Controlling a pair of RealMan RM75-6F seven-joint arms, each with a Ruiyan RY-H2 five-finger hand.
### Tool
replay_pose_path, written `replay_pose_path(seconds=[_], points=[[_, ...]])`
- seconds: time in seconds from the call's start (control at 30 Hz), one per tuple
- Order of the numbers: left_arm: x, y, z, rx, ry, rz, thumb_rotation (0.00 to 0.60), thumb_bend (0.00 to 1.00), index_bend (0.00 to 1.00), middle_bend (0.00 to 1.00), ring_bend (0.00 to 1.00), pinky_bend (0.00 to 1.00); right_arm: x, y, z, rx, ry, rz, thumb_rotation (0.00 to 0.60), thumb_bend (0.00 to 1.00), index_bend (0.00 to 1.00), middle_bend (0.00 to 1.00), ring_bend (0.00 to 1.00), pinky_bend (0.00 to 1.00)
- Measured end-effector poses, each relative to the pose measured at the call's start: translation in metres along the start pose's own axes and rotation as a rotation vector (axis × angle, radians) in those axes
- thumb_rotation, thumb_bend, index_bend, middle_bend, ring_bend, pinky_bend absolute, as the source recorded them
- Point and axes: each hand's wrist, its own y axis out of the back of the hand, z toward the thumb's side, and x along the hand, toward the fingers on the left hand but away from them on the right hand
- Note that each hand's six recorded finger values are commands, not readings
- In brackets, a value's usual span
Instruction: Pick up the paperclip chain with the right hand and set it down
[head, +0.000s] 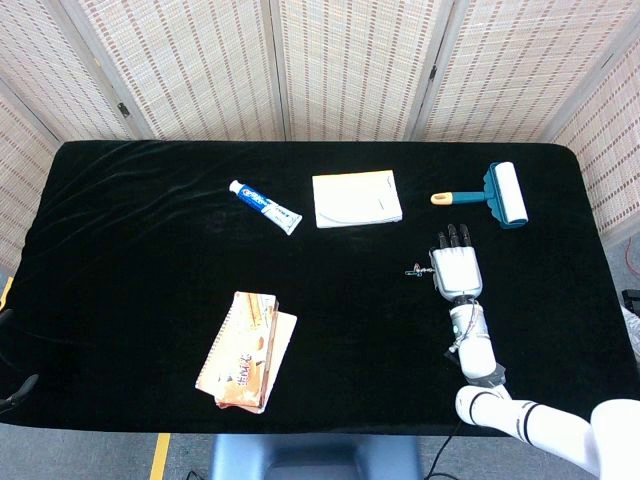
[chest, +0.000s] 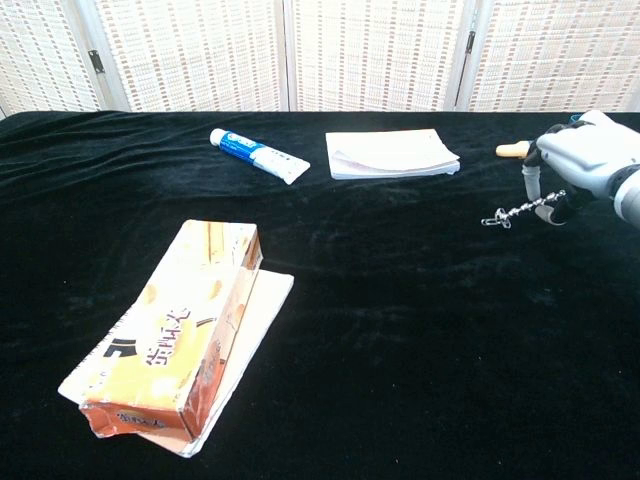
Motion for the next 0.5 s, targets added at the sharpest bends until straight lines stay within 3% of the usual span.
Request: replay_pose_path(seconds=[0.5], points=[[0.003,-0.005,0.001,0.019,0.005,-0.007,0.6,0.32,0.0,0.0,0.01,0.0,0.046,0.022,-0.01,-0.048,0.078,-0.075,0.6,0.45,0.93,0.21,0.06,0.0]])
